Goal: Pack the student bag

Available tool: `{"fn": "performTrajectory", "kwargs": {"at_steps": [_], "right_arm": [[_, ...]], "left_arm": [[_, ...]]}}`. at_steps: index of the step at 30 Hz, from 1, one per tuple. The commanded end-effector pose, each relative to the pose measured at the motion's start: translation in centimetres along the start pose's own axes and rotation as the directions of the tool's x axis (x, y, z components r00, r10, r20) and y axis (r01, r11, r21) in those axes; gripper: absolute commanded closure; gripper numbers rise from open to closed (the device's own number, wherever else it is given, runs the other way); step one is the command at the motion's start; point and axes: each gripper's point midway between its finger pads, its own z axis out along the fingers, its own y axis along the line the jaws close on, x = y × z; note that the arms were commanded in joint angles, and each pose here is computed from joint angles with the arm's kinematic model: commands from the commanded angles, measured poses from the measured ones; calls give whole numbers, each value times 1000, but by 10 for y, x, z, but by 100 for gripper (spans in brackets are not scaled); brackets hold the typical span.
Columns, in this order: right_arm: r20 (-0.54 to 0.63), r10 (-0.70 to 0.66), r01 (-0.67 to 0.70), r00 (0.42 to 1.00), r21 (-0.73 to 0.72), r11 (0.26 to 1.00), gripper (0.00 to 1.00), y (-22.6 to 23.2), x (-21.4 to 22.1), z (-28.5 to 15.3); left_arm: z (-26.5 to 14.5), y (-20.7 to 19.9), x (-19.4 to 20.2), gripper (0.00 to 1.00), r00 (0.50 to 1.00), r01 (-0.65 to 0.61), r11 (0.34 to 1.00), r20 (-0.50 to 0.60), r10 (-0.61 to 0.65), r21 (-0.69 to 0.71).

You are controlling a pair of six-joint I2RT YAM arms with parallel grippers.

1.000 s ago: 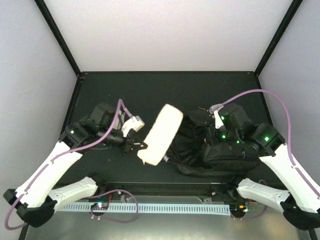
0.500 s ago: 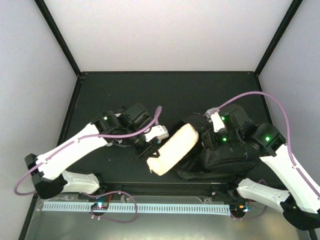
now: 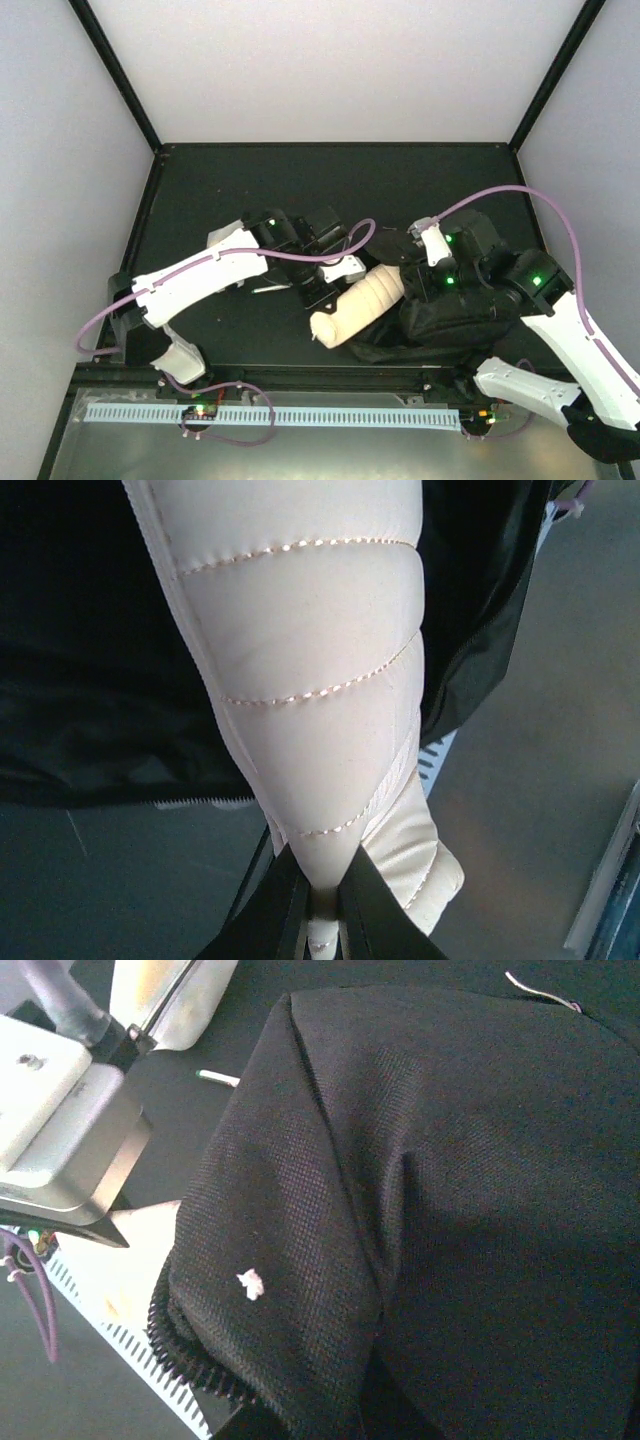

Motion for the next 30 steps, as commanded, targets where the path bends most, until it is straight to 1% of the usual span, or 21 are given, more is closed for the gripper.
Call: {"fn": "performTrajectory", "kwargs": {"at_steps": [1,5,10,12,14,17,18,22,24,26,28,30], "right_arm": [[106,-42,56,993,-128,990,97,26,-23,-8],[116,-33,52,993,-163,985,97,31,-24,-4],[141,-18,49,990,-225,973,97,41,-26,-3],[152,-16,51,988,-229,972,97,41,-27,-5],[168,-19,58,986,-233,971,97,42,-29,-7],[197,-22,75,980,-262,962,97,48,-31,-12],[207,-23,80,978,-273,959,97,49,-32,-13],[240,-24,101,970,-313,945,97,57,-35,-18],[255,-27,108,966,-309,945,97,57,-36,-21],[263,-35,112,964,-281,953,97,53,-36,-24],[261,-44,104,964,-219,970,97,42,-34,-26],[254,-37,72,967,-133,989,98,26,-32,-25]], "left_arm": [[-12,-3,-31,99,995,-41,999,85,42,-20],[-4,-5,-68,99,989,-23,1000,149,24,-9],[3,4,-106,98,972,2,999,237,6,-34],[11,6,-112,98,971,7,1000,240,-1,-26],[21,10,-115,98,976,31,999,216,-23,-32],[31,32,-120,99,977,101,987,199,-76,-122],[34,38,-123,99,974,118,982,208,-86,-146],[42,43,-141,98,958,135,981,270,-93,-142],[46,53,-144,98,955,143,971,284,-85,-190],[48,60,-141,99,962,124,966,265,-61,-227],[47,64,-134,98,967,104,959,251,-36,-262],[42,66,-127,98,962,72,956,272,8,-285]]}}
